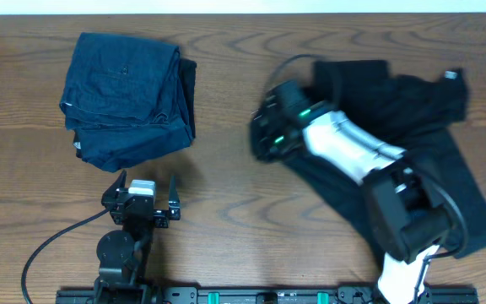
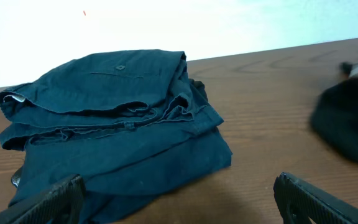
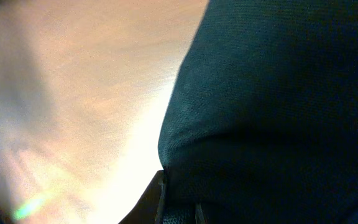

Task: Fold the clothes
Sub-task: 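Drag the black shirt onto the table center with the right gripper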

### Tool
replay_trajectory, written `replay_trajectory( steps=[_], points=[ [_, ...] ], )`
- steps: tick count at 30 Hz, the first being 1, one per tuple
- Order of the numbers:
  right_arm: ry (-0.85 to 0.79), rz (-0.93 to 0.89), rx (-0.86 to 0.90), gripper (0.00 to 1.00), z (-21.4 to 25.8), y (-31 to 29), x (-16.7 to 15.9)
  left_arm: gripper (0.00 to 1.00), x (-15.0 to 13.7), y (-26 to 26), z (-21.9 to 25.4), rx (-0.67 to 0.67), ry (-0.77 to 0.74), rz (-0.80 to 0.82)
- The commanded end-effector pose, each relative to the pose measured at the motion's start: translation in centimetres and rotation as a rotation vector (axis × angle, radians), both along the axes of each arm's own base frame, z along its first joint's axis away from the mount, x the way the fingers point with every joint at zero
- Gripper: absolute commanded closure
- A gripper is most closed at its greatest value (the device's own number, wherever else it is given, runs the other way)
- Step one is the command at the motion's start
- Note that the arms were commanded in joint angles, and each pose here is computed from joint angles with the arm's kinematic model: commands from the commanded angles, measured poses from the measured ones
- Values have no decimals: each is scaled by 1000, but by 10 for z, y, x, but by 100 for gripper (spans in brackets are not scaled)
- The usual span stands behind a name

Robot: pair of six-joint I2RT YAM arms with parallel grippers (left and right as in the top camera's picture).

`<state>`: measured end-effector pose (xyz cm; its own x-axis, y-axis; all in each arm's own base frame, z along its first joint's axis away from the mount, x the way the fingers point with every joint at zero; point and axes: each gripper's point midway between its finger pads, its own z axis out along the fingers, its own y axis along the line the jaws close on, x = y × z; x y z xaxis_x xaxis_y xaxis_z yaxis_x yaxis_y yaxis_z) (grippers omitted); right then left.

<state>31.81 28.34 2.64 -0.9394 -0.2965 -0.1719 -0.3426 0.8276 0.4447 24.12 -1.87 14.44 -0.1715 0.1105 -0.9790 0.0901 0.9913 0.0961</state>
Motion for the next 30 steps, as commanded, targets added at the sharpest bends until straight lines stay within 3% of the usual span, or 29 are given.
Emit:
replay_trajectory(
  steps=[1, 3, 5, 9, 18, 23, 27, 30],
  points=[
    [-50, 91, -15, 88, 4, 30, -20, 2, 0, 2, -17, 20, 39, 8],
    [-74, 122, -28, 82, 4, 40, -27, 2, 0, 2, -17, 20, 39, 8],
    [-81, 135, -18, 57, 5, 46, -29, 2, 0, 2, -17, 20, 39, 8],
    [-86, 148, 10, 45, 22, 42, -23, 2, 0, 2, -17, 20, 39, 8],
    [-202, 47, 27, 37, 97, -30, 25, 2, 0, 2, -17, 20, 39, 8],
    [-223, -137, -141, 36, 95, -108, 54, 2, 0, 2, -17, 20, 39, 9],
    [-211, -287, -235, 51, 90, -172, 72, 2, 0, 2, -17, 20, 39, 8],
    [-213, -391, -242, 54, 91, -213, 85, 2, 0, 2, -17, 20, 39, 8]
  ],
)
